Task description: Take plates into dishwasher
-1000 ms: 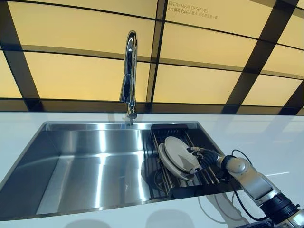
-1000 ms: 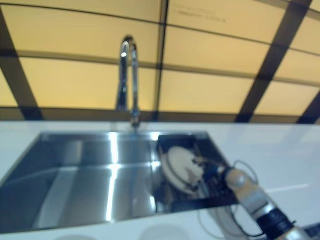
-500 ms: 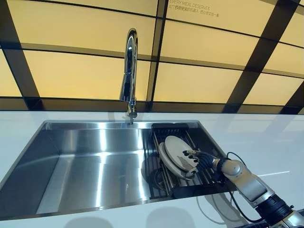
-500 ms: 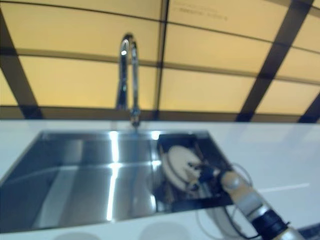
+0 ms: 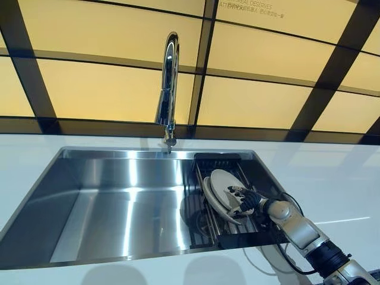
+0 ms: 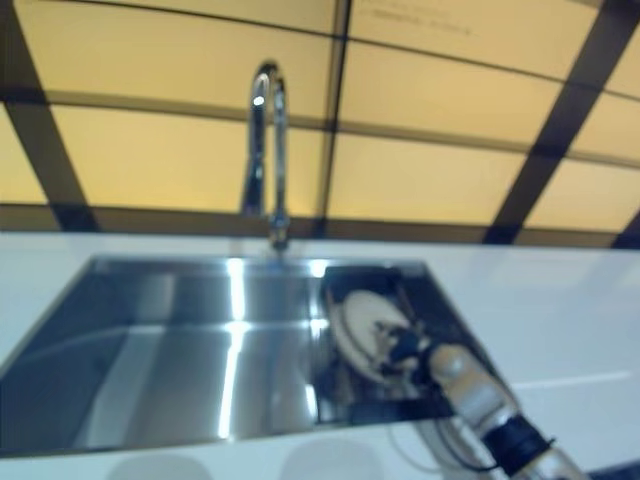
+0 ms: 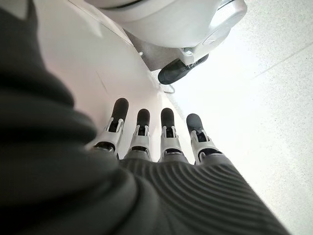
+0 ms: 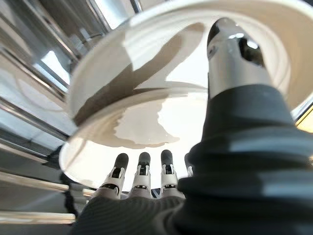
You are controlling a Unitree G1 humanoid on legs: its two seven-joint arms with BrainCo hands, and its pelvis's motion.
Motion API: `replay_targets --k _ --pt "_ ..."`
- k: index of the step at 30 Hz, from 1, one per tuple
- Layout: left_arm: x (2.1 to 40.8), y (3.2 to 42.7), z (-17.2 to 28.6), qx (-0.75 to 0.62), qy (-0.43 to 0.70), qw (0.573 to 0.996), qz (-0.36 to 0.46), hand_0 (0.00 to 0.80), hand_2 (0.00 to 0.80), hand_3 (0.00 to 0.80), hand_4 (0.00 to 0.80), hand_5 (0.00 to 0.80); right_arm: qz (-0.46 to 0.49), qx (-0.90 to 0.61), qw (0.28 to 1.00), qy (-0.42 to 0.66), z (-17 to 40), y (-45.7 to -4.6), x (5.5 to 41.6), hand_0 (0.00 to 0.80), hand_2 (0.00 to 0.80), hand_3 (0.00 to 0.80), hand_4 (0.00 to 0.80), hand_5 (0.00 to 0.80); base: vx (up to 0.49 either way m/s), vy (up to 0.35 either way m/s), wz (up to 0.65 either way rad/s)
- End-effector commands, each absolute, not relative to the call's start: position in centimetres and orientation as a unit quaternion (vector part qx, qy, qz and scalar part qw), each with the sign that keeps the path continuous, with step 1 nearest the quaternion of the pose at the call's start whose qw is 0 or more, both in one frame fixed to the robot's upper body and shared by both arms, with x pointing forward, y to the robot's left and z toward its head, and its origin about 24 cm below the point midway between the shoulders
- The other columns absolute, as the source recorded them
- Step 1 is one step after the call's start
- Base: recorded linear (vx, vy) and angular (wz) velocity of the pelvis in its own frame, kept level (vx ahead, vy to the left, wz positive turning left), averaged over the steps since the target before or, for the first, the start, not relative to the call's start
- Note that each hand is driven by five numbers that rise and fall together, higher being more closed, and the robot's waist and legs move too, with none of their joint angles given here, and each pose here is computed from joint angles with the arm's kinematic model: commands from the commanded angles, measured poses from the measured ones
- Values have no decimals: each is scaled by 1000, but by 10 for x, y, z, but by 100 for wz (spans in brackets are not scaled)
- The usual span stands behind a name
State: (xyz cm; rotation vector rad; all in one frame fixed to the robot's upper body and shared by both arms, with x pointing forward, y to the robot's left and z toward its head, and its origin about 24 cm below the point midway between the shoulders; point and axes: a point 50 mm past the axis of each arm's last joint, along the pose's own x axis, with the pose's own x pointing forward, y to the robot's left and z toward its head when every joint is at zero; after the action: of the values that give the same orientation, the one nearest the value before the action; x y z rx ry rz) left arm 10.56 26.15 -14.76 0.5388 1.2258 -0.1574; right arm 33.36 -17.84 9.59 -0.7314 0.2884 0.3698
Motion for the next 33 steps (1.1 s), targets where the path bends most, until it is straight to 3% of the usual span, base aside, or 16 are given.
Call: replay_targets --k 1,31,33 --pt "127 257 -143 287 549 778 -105 0 0 0 0 0 145 -408 899 66 134 -168 354 0 0 0 0 0 31 5 0" --pt "132 249 -143 292 542 778 -124 0 0 0 0 0 70 -461 882 69 138 -177 365 0 0 0 0 0 5 1 1" --pt "133 248 -143 292 542 778 -124 0 0 0 0 0 67 -464 881 71 137 -178 365 104 104 104 104 104 0 0 0"
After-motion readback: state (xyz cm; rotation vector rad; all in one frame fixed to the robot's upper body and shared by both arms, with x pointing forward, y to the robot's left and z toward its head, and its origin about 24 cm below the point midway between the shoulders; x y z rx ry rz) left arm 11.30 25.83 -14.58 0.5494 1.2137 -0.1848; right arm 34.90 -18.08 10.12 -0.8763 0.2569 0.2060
